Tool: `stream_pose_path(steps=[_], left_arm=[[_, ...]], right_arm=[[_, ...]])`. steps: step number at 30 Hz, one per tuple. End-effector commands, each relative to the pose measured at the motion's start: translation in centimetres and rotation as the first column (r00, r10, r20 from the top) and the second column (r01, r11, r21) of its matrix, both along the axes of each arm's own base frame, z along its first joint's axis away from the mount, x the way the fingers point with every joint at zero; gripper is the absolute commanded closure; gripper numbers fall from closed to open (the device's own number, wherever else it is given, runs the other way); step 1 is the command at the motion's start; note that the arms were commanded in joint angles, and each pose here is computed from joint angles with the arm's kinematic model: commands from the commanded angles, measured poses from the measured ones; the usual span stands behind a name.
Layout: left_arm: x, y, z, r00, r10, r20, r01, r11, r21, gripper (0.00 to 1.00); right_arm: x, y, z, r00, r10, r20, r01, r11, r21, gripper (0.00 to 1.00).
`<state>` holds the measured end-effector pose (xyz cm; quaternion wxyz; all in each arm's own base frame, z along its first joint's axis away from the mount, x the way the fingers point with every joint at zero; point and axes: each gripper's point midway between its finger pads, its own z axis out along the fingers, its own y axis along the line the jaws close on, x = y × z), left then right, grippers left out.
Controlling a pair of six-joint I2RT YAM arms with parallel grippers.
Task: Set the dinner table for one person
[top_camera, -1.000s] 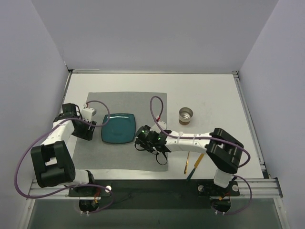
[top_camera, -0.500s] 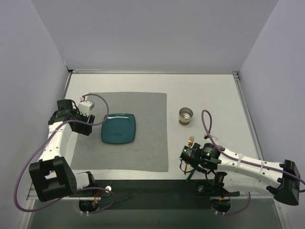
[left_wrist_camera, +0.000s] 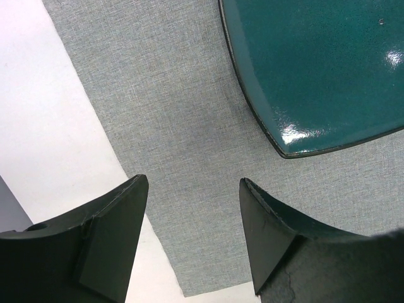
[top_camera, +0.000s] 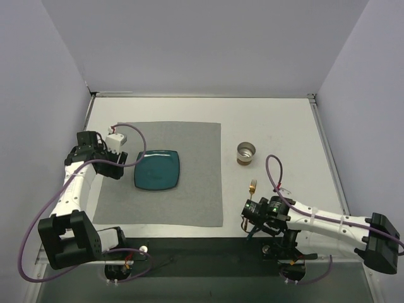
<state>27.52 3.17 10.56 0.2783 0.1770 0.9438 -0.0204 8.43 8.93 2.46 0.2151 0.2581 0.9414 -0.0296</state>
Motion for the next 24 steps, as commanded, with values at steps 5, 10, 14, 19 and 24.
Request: stream_pose_path(steps=[5, 10, 14, 19, 24], left_arm=[[-0.1, -0.1, 0.8, 0.999, -0.01, 0.036, 0.009, 1.0, 0.012, 0.3], [0.1, 0.0, 1.0, 0.999, -0.011, 0.043, 0.011, 1.0, 0.014, 0.3], [0.3, -0.1, 1.1, 0.999, -0.007, 0.052, 0.006, 1.0, 0.009, 0.3], [0.2, -0.1, 1.3, 0.999, -0.014, 0.053, 0.013, 1.0, 0.012, 0.3], [0.6, -0.1, 2.3, 0.996, -0.045, 0.078, 0.043, 0.999, 0.023, 0.29]], right_arm=[[-1.3, 0.1, -2.5, 0.995, -0.004, -0.096, 0.002, 1.0, -0.015, 0.66], [-1.6, -0.7, -3.2, 0.995, -0.05, -0.091, 0.05, 0.999, -0.001, 0.71], [-1.9, -2.1, -4.2, 0.987, -0.109, -0.114, 0.109, 0.994, -0.008, 0.72], [-1.3, -2.2, -3.9, 0.989, -0.097, -0.113, 0.096, 0.995, -0.016, 0.95], [0.5, -3.8, 0.3, 0.993, -0.117, -0.009, 0.115, 0.987, -0.112, 1.0]])
